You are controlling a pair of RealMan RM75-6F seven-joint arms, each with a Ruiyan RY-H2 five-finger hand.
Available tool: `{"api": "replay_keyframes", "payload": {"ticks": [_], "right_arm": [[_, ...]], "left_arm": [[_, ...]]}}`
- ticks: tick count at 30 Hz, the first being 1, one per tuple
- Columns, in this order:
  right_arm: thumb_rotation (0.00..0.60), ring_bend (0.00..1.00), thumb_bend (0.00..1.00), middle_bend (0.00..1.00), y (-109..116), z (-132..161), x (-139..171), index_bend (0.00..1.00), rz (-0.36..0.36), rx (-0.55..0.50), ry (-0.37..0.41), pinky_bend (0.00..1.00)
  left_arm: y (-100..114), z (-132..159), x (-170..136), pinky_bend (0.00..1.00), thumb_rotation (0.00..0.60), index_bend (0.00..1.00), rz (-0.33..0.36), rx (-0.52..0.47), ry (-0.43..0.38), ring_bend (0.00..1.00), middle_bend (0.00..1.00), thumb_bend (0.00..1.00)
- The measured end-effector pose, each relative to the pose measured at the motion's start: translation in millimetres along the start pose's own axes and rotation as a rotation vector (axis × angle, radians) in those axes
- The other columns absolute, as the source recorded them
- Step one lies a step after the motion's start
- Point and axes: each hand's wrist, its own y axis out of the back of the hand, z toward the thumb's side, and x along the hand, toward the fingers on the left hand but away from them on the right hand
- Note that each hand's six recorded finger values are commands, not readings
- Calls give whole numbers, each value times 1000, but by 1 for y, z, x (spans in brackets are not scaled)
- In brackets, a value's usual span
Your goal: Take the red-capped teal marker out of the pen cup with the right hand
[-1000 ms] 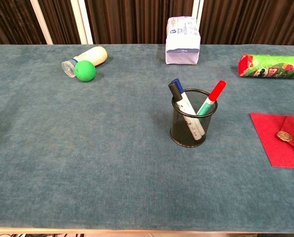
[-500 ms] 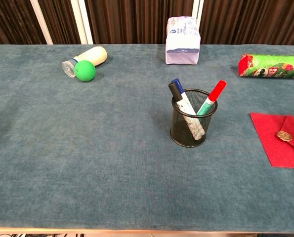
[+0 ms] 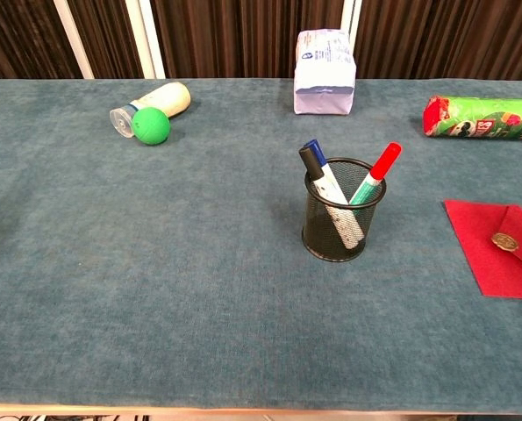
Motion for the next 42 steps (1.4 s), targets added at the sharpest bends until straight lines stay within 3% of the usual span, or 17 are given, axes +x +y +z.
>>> {"api": "replay_keyframes", "payload": {"ticks": [6, 20, 29, 42], "right_arm": [[600, 0, 321, 0, -5, 27, -52, 278, 124, -60, 34, 162], [600, 0, 397, 0, -42, 78, -123, 358, 183, -69, 48, 162], [600, 0, 398, 0, -60, 102, -133, 390, 201, -58, 70, 162], [600, 0, 398, 0, -71, 111, -125, 435, 207, -77, 91, 162]], "left_arm": [[-1, -2, 1, 43, 600, 150, -5, 1, 12, 78, 26, 455], [-2, -3, 3, 43, 600, 150, -16, 7, 19, 80, 26, 455], [-1, -3, 3, 43, 600, 150, -16, 2, 21, 79, 26, 455], [-2, -4, 3, 43, 600, 150, -17, 2, 25, 80, 26, 455]]}}
